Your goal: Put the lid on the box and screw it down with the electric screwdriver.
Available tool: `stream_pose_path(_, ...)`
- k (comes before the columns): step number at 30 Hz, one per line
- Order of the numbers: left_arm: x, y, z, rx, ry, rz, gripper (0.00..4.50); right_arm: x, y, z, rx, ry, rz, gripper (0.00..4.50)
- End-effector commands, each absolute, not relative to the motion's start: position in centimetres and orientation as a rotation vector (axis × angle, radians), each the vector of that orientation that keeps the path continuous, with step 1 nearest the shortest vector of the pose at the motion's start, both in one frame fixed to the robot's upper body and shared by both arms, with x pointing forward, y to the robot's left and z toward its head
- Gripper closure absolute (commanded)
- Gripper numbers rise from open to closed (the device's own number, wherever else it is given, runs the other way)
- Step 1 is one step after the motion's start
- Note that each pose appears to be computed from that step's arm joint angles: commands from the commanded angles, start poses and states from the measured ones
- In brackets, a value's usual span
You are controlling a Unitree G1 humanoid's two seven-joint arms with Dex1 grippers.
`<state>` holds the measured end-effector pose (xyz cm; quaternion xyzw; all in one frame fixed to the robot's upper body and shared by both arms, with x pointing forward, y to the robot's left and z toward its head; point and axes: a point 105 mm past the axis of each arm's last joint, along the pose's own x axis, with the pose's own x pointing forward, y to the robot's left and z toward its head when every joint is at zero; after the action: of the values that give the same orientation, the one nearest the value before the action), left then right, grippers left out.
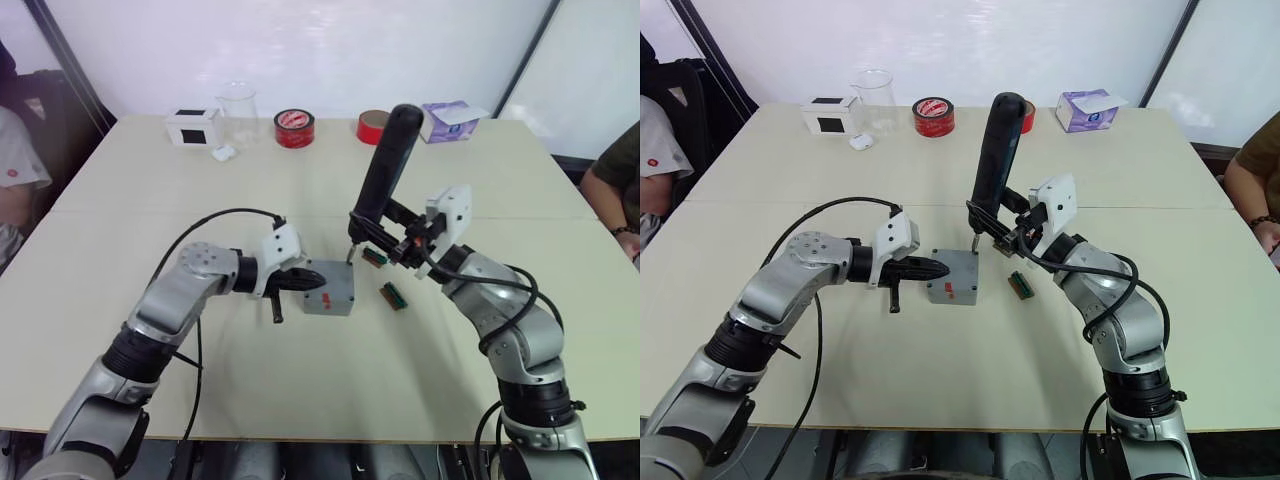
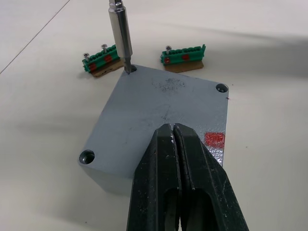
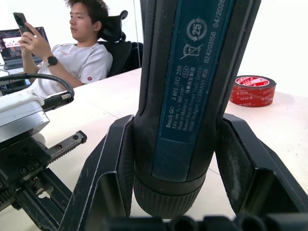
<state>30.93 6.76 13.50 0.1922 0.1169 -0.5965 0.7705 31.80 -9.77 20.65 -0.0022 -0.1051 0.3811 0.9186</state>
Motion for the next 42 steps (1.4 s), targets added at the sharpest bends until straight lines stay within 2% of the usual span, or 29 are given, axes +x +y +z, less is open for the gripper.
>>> stream_pose_path(1,30.7,6.8,12.0,0.427,0.318,-1.3,4.5,31.7,-10.6,21.7,-0.02,-0.257,0.76,2.65)
stream_pose_path(11,30.7,6.6,12.1,0.425,0.315,-1.304,4.5,31.6,-10.5,21.4,-0.024,-0.242,0.765,2.65)
stream_pose_path(26,30.4,6.3,11.3,0.412,0.335,-1.306,4.5,32.2,-8.5,17.9,-0.055,-0.09,0.788,2.65)
stream_pose_path(42,29.8,6.3,10.9,0.402,0.35,-1.304,4.5,32.7,-8.6,15.2,-0.011,0.007,0.733,2.65)
